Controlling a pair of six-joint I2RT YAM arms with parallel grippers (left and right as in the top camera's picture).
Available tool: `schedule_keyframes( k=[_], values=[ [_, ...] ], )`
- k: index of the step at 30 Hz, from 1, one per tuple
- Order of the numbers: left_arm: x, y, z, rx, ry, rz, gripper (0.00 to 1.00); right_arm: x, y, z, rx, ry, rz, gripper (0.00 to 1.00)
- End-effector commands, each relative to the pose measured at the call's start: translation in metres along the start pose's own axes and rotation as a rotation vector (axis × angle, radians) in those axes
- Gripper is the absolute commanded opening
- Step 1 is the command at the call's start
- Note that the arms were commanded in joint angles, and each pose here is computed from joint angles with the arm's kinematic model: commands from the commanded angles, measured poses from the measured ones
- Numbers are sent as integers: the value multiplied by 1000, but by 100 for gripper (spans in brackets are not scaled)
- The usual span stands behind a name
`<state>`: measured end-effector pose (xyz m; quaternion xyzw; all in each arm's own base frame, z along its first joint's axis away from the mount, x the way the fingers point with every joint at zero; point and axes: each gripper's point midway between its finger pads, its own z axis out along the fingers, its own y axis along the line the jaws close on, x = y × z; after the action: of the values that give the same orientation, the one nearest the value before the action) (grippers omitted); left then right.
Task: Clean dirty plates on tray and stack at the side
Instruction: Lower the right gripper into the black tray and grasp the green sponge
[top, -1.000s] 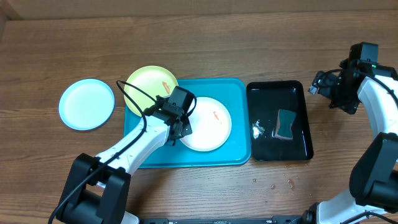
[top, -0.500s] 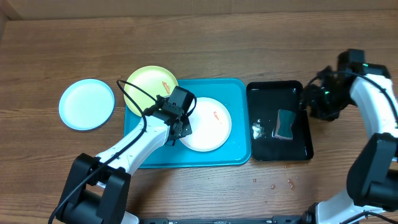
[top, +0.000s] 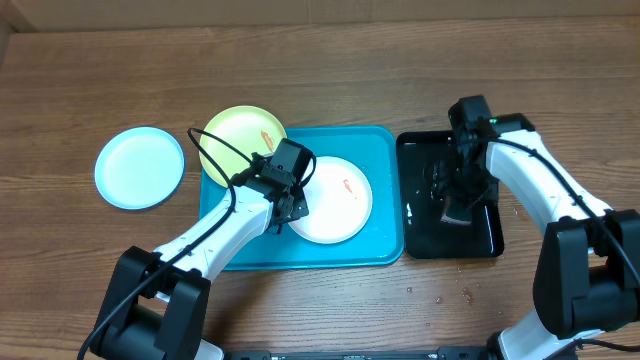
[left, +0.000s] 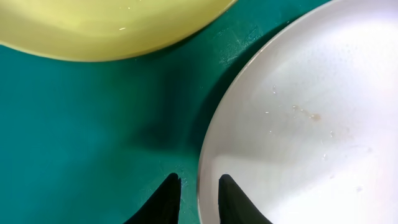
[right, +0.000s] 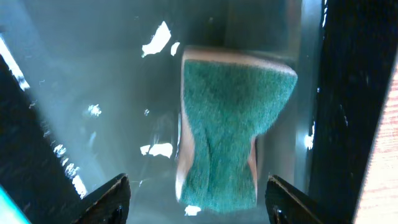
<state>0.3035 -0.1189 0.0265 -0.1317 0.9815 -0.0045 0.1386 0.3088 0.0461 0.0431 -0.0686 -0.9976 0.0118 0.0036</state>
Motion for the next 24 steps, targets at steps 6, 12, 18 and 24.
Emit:
schedule_keyframes(
  k=[6,12,18,24],
  values=[
    [-10,-1,-8,7,-37,16,23,-10,-8,13,33,-77,43,64],
    [-10,-1,-8,6,-36,16,23,-9,-9,20,32,-84,43,64],
    [-10,-1,-8,6,-34,16,23,-15,-8,21,29,-110,47,65],
    [-9,-1,-8,9,-31,17,25,-15,-9,20,30,-110,48,65]
  ],
)
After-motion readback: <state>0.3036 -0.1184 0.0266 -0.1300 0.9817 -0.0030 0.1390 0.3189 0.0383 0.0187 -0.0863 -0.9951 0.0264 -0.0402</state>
